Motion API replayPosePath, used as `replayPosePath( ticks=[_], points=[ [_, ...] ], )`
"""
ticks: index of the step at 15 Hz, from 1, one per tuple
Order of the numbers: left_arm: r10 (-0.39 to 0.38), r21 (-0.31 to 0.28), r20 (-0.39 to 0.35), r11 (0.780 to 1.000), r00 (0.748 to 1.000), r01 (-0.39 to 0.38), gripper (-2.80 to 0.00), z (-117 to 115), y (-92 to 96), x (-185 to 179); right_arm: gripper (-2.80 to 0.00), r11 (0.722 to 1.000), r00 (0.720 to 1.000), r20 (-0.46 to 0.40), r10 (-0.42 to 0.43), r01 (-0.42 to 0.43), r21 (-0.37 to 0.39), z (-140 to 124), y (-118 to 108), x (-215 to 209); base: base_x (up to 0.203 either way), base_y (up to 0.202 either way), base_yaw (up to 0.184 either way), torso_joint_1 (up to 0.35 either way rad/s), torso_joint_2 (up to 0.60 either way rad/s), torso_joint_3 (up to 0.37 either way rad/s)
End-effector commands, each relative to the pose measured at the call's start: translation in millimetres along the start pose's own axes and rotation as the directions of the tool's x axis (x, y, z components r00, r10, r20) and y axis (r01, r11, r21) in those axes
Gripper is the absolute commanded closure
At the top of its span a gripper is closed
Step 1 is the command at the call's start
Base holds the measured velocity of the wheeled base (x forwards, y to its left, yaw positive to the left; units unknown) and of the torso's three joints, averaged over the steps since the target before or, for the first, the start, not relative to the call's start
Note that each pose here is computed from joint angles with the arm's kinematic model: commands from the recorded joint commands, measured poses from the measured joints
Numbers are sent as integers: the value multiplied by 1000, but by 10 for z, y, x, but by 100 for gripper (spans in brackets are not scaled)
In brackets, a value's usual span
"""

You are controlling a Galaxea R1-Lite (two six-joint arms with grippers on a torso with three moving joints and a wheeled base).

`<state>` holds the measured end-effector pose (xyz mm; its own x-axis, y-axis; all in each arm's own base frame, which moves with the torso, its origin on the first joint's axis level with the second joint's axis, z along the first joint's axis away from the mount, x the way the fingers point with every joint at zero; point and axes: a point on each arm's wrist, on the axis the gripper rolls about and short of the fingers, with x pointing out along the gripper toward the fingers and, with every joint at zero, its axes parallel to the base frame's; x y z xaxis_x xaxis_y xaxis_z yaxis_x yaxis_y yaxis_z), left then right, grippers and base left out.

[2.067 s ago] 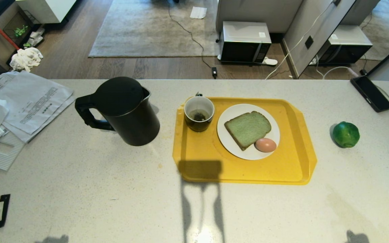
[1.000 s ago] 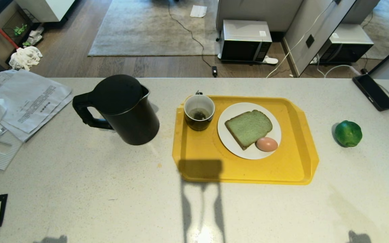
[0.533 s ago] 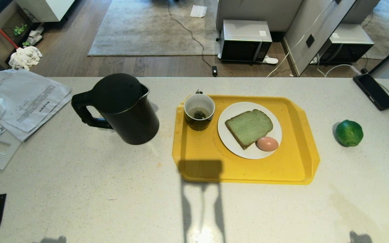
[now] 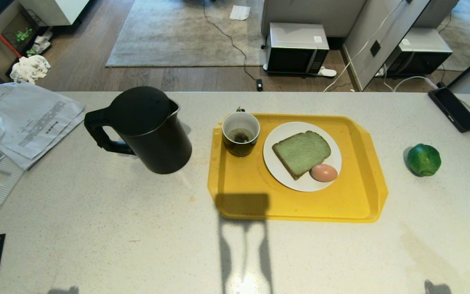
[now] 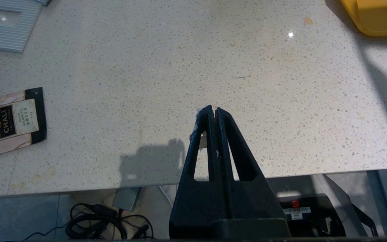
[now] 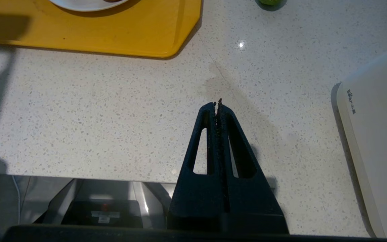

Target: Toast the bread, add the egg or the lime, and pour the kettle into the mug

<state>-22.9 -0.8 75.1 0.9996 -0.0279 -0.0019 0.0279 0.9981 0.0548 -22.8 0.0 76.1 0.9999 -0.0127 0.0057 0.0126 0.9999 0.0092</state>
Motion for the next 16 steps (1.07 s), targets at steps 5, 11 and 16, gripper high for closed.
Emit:
replayPosePath(
  ticks=[5, 11, 16],
  points=[
    [0, 0, 0, 1000, 1000, 0, 0, 0, 0, 0, 0, 1000, 1000, -3, 0, 0, 0, -4, 0, 2, 0, 0, 0, -60, 119, 58],
    [0, 0, 0, 1000, 1000, 0, 0, 0, 0, 0, 0, 1000, 1000, -3, 0, 0, 0, -4, 0, 2, 0, 0, 0, -55, 117, 65],
    [0, 0, 0, 1000, 1000, 0, 0, 0, 0, 0, 0, 1000, 1000, -3, 0, 0, 0, -4, 0, 2, 0, 0, 0, -57, 115, 58]
  ],
)
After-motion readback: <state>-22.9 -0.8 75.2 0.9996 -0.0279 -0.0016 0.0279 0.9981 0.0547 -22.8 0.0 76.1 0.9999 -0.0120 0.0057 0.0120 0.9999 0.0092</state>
